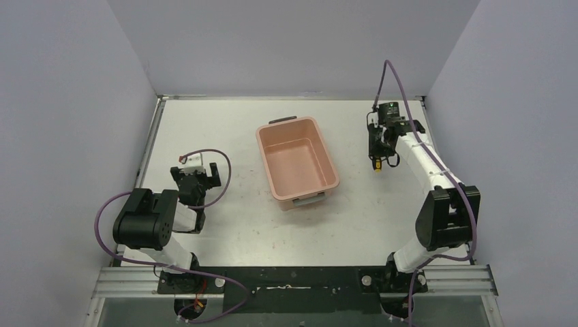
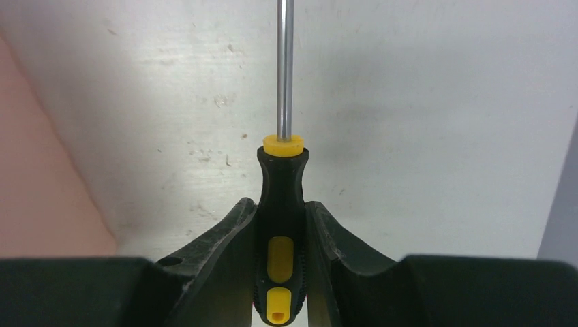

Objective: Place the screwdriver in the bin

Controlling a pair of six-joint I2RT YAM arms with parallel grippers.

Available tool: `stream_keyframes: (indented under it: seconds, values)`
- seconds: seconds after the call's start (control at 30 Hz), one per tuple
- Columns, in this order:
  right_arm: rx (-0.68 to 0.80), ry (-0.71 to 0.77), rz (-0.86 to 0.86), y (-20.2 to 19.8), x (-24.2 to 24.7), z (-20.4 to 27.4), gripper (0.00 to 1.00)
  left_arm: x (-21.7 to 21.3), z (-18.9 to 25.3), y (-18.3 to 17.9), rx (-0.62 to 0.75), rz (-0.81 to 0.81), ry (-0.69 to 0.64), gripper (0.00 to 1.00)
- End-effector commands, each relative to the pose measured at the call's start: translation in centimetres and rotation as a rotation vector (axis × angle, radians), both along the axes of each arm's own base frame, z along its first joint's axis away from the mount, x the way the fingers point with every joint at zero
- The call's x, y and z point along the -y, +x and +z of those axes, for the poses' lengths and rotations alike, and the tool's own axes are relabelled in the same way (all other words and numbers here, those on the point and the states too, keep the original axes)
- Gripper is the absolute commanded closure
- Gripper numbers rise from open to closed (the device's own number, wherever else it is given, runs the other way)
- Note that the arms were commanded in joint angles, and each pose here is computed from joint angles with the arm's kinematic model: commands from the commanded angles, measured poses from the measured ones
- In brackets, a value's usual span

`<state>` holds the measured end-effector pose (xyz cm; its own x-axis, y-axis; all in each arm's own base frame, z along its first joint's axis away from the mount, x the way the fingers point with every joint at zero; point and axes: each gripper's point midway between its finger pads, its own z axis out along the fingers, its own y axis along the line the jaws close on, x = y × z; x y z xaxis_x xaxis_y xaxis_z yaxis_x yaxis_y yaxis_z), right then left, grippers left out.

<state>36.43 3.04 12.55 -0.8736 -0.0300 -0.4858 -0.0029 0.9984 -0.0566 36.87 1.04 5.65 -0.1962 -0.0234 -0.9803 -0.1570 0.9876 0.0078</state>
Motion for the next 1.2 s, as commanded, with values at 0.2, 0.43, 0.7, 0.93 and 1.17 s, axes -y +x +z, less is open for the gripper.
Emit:
stream_keyframes:
  seconds: [0.2, 0.43, 0.7, 0.93, 1.17]
  values:
    - [0.221, 0.103, 0.129, 0.7, -10.1, 10.8, 1.0, 0.0, 1.8, 1.0, 0.061, 0.003, 0.001, 0.03]
    - [0.279, 0.207, 0.387, -0.4, -22.9, 12.1, 1.0, 0.0, 1.7, 1.0, 0.059, 0.003, 0.001, 0.03]
    - [0.165, 0.189, 0.453, -1.1, -26.6, 6.4, 1.0, 0.0, 1.7, 1.0, 0.06, 0.003, 0.0, 0.03]
    - [0.014, 0.12, 0.436, -2.6, -25.7, -2.0, 1.0, 0.0, 1.7, 1.0, 0.059, 0.003, 0.002, 0.03]
    - [-0.048, 0.063, 0.408, -2.8, -25.1, -7.1, 0.98, 0.0, 1.7, 1.0, 0.058, 0.003, 0.002, 0.03]
